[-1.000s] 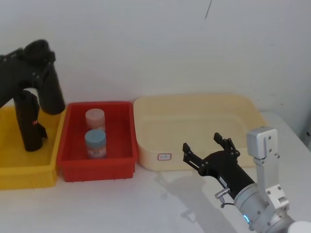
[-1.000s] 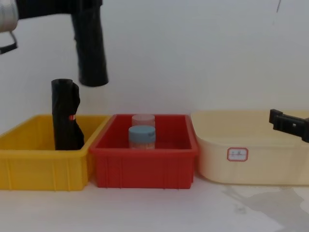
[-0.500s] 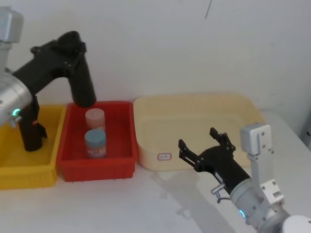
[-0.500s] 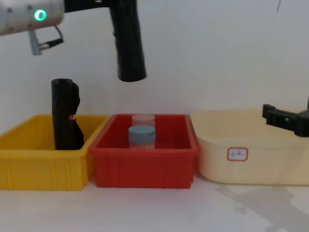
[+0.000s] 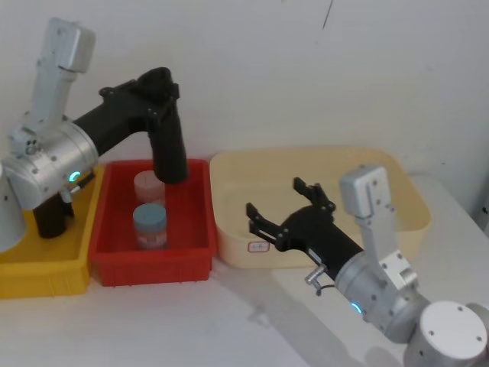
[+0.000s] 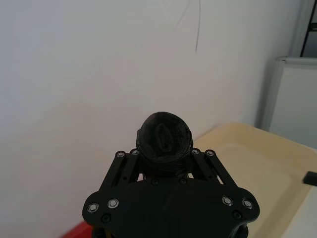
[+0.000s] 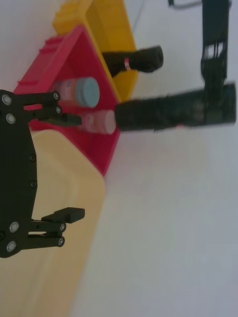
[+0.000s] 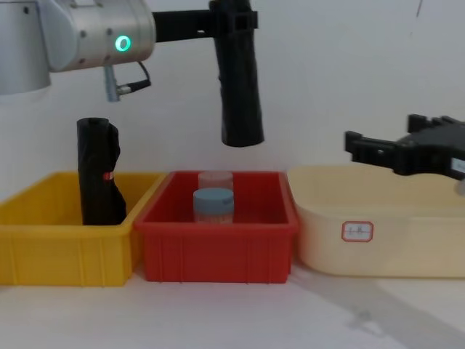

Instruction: Pick up the garbage bag with the one hand and transfer it to the other hand.

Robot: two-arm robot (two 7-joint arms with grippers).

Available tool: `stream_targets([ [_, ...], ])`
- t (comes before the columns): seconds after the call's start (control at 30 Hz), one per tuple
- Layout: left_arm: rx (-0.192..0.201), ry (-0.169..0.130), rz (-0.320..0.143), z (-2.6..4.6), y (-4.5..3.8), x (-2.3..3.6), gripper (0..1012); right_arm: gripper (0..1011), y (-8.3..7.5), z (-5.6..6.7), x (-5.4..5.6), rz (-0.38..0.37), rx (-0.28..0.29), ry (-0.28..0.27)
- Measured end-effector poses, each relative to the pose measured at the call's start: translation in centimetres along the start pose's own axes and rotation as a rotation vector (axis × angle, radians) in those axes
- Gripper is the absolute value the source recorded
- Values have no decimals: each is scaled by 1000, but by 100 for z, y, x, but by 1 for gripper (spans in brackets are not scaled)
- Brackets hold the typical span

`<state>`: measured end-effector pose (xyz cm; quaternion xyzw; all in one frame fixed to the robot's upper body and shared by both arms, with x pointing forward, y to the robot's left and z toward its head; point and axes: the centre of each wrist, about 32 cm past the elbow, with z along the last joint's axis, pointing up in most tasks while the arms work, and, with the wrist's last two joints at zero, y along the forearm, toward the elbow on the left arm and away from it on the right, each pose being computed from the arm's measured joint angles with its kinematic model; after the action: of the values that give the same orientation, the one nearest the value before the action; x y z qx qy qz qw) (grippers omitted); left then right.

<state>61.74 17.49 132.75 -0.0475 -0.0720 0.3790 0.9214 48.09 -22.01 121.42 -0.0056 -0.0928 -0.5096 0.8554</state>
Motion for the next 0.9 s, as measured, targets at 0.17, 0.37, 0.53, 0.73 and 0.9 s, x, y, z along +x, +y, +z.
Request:
stream_targets([
  [0.17,13,19,-19,-15,-91,-34,371,1000,133,68,7,52,-2,2],
  [0.37,25,42,-45,-27,-197,-89,371,999,302,132,-5,109,-11,10],
  [0.53,31,52,-62,-29,-252,-127,371,1000,411,164,-6,137,-14,11],
  [0.73,38,61,-85,-23,-297,-172,371,1000,550,186,-4,158,-18,8],
  [0.9,45,67,-106,-17,-315,-202,371,1000,663,193,12,162,-24,-11],
])
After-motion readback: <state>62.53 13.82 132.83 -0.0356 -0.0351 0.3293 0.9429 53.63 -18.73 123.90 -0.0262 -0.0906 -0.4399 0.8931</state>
